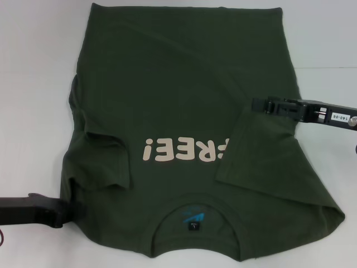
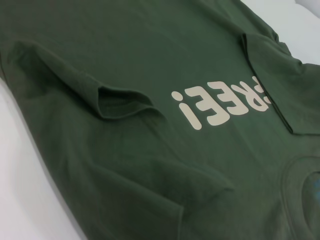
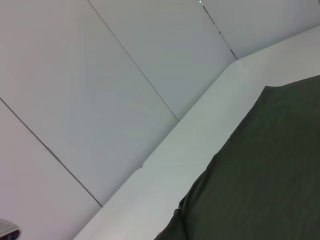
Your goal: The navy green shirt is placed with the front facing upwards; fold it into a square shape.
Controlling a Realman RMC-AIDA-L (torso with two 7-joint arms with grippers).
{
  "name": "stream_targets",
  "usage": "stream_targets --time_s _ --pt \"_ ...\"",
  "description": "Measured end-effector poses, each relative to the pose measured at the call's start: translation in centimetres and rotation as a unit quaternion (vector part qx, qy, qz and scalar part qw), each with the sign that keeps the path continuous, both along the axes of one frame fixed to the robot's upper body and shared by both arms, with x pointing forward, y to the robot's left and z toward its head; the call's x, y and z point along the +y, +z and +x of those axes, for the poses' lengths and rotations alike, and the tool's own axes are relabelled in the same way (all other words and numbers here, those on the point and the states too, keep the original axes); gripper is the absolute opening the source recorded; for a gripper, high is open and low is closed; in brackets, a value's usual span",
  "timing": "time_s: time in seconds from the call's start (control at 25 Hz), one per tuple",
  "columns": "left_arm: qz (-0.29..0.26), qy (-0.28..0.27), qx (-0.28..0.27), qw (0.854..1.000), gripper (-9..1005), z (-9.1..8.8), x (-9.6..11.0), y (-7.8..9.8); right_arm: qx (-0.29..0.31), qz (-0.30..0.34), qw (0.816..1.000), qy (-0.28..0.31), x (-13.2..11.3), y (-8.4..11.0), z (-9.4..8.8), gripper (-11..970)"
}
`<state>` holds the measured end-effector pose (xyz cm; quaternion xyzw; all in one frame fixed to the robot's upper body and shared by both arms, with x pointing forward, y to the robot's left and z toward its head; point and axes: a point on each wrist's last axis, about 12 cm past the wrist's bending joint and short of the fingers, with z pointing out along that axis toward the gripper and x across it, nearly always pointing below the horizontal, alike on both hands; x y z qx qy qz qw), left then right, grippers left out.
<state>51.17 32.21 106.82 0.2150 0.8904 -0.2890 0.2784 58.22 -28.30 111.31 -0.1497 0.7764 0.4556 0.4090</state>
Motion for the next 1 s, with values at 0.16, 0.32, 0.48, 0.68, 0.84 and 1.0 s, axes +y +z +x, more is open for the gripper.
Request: stream_targets --time_s 0.16,0.32,0.48,0.68,0.84,1.0 --pt "0.005 -0.003 0.003 1.0 180 0.0 0.1 0.0 0.0 0.0 1.0 -0.001 -0.1 0.0 0.0 912" --pt "0.009 -0.007 0.004 1.0 52 0.0 0.1 0.2 0.0 0.0 1.0 -0.001 -0.1 0.0 0.0 912" --pt "0.007 -0.003 0.005 1.0 26 0.0 0.2 0.5 0.0 0.001 1.0 -0.001 -0.1 0.0 0.1 911" --pt "0.005 0.007 0.01 1.0 80 0.0 0.5 0.8 0.0 0.0 1.0 -0.001 -0.1 0.0 0.0 911" --pt "0.007 0.021 0.013 1.0 147 -0.2 1.1 1.2 -0.001 -0.001 1.0 -0.001 -0.1 -0.1 0.0 912" --pt "0.011 0.036 0.017 0.999 277 -0.6 1.8 1.3 -0.001 -0.001 1.0 -0.001 -0.1 -0.1 0.0 912"
